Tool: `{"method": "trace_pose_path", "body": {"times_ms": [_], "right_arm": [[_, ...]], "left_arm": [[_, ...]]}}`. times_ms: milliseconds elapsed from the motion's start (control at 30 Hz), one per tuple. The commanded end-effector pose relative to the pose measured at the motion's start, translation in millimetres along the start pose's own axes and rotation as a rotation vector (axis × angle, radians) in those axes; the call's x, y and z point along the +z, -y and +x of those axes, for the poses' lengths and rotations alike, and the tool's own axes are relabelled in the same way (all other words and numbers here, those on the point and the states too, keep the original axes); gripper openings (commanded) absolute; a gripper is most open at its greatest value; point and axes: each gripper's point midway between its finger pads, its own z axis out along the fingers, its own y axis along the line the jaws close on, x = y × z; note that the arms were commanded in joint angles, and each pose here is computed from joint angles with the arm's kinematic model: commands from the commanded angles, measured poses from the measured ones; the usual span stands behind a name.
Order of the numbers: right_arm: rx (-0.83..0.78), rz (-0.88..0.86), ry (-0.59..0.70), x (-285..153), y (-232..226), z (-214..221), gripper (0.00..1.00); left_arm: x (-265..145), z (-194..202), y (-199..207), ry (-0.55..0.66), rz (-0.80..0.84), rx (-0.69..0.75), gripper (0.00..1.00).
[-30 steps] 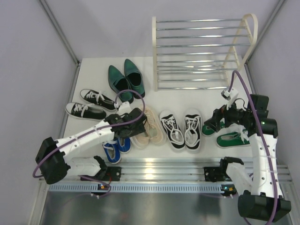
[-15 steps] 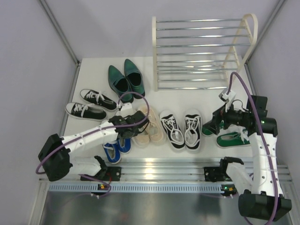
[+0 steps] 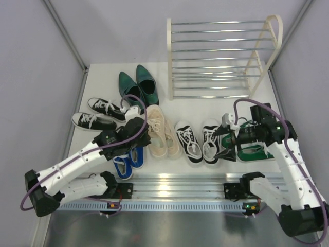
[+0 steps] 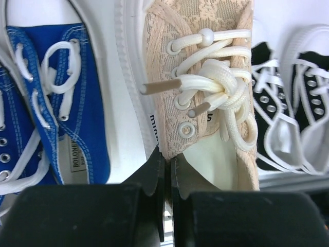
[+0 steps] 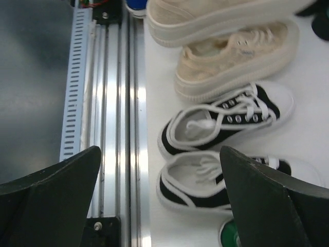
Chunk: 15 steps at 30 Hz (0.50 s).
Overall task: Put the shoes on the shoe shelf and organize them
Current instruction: Pick up the shoe at the center of the board.
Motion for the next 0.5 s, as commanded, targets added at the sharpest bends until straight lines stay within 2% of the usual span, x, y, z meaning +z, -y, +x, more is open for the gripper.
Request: {"method": "trace_pose_path", "body": {"times_ms": [0, 133, 267, 467], "right_arm": [[-0.234, -0.079, 0.057, 17.2, -4.5, -44.8, 0.99], [-0.299, -0.103, 0.040, 29.9, -1.1, -71.2, 0.99], [-0.450, -0.140, -0.014, 43.0, -8.7, -97.2, 0.99], [-0.698, -0.223, -0.184, 80.2, -24.9, -75.7, 0.97]], "left_arm": [[-28.0, -34.0, 54.5, 0.059, 0.222, -0.039, 0.00], [-30.5, -40.2, 74.0, 0.041, 0.260, -0.039, 0.00], [-32.0, -51.8, 100.2, 0.046, 0.307, -0.044, 0.00], [-25.2, -58.1, 131.9, 0.024, 0.334, -0.015, 0.00]]}}
